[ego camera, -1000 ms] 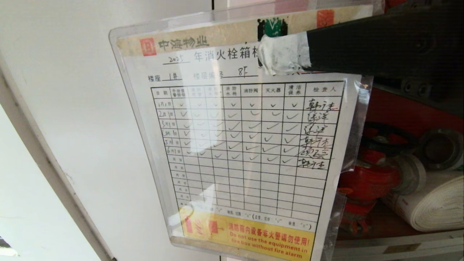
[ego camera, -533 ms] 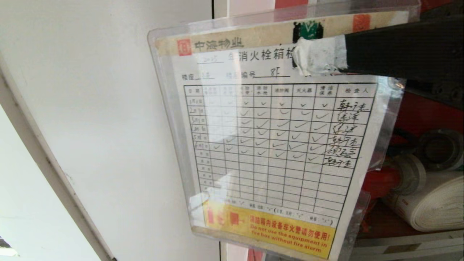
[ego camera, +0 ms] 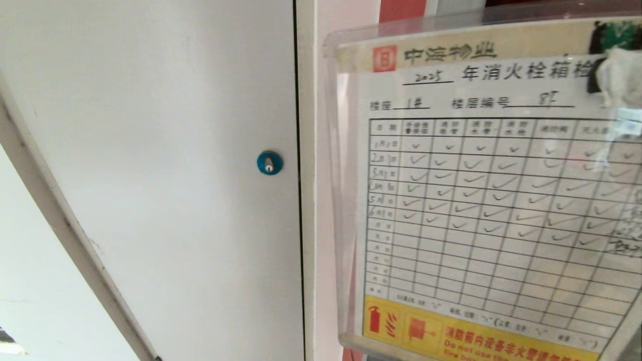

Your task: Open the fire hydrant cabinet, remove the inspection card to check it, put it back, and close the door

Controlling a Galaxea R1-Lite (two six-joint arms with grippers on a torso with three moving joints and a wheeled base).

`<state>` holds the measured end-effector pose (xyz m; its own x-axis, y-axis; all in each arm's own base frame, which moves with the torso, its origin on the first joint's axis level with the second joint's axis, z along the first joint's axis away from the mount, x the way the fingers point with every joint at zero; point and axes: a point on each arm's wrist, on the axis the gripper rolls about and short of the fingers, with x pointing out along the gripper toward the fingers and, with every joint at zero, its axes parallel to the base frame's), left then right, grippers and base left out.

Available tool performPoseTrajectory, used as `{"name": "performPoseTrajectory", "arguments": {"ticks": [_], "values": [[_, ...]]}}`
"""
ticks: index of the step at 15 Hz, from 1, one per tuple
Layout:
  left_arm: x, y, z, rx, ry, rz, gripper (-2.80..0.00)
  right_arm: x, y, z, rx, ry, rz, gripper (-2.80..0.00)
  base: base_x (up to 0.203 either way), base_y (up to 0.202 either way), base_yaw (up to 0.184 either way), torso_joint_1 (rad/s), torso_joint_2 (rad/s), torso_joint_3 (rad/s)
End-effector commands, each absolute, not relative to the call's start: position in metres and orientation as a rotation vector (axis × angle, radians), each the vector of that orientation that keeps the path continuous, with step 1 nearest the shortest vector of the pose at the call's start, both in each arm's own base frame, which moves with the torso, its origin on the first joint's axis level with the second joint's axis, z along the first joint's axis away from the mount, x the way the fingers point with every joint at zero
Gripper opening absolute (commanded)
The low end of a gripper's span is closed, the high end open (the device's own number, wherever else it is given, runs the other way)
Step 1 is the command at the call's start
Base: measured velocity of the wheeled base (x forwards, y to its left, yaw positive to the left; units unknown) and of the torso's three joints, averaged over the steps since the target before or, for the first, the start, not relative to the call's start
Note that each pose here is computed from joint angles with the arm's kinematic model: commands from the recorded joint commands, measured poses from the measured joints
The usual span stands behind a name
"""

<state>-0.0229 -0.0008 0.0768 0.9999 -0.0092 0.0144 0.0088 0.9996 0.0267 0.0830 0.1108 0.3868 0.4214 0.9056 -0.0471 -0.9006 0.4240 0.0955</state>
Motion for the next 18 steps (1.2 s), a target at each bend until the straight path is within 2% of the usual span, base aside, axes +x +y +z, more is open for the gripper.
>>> {"name": "performPoseTrajectory", "arguments": {"ticks": [1, 4, 9, 18], "values": [[-0.022, -0.001, 0.075, 0.028, -0.006, -0.009, -2.80, 0.064, 0.085, 0.389, 0.068, 0.058, 1.082, -2.80, 0.000, 0.000, 0.000, 0.000, 0.00, 0.000], [-0.022, -0.001, 0.075, 0.027, -0.006, -0.009, -2.80, 0.048, 0.063, 0.383, 0.023, 0.055, 0.989, -2.80, 0.000, 0.000, 0.000, 0.000, 0.00, 0.000], [-0.022, -0.001, 0.075, 0.026, -0.006, -0.008, -2.80, 0.040, 0.040, 0.377, -0.190, 0.116, 0.619, -2.80, 0.000, 0.000, 0.000, 0.000, 0.00, 0.000], [-0.022, -0.001, 0.075, 0.026, -0.006, -0.009, -2.80, 0.024, 0.011, 0.390, -0.656, 0.016, 0.357, -2.80, 0.000, 0.000, 0.000, 0.000, 0.00, 0.000]]}}
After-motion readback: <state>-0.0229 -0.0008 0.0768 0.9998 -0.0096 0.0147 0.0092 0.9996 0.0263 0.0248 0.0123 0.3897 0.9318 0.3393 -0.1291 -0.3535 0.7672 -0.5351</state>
